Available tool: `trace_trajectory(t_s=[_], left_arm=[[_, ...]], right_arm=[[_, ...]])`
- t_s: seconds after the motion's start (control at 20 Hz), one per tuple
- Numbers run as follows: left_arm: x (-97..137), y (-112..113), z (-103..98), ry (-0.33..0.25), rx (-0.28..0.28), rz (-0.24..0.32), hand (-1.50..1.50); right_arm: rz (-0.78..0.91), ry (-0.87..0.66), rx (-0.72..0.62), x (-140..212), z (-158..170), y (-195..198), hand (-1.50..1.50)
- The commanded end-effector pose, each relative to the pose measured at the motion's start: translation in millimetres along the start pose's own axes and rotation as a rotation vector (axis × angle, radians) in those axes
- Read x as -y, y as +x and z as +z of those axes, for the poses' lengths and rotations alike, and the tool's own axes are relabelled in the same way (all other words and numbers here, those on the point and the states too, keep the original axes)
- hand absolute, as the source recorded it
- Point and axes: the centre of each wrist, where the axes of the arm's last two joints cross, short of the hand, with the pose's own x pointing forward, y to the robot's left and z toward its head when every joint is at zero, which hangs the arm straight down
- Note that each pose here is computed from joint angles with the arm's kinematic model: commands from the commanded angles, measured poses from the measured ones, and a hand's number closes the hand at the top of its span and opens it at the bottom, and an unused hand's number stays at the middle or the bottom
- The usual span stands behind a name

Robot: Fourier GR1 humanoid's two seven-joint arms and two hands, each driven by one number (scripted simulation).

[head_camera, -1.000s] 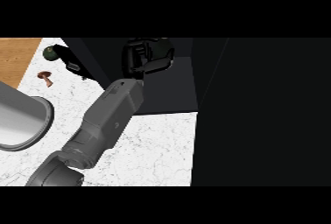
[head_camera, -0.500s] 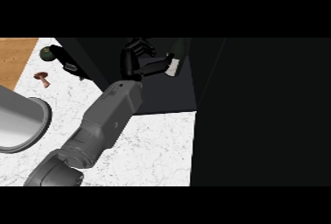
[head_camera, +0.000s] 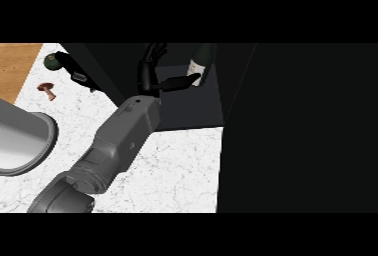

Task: Pick up the wine, place it into the cabinet and close the cabinet

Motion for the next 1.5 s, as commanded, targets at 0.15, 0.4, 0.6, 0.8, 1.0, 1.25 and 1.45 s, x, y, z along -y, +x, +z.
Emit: trace_trajectory(t_s=[0.15,0.4,0.6,0.8,1.0,1.25,1.45], left_arm=[[-19.8,-22.9,12.8,0.013,-0.025,-0.076,-1.50],[-18.0,-31.9,24.0,0.056,0.006,-0.049,-1.50],[-24.3,-25.0,13.2,0.022,0.039,-0.021,-1.50],[-19.6,-16.1,6.0,0.001,0.027,-0.004,-1.50],[-25.5,-30.7,19.0,-0.049,0.048,0.041,-1.50],[-17.8,-29.4,21.2,-0.079,0.032,0.052,-1.50],[-14.7,-27.5,20.8,-0.103,0.032,0.058,-1.50]], right_arm=[[-0.001,0.000,0.018,-0.1,4.3,5.8,-1.50],[-0.013,0.011,0.021,-3.8,16.9,13.9,-1.50],[0.000,0.025,0.015,-3.6,12.2,12.2,-1.50],[-0.008,0.008,0.011,3.2,3.0,-0.1,-1.50],[-0.016,-0.006,0.016,-0.1,5.6,5.6,-1.50],[-0.023,0.016,0.024,-2.7,9.0,0.6,-1.50],[-0.029,0.022,0.014,-7.3,3.4,8.4,-1.50]])
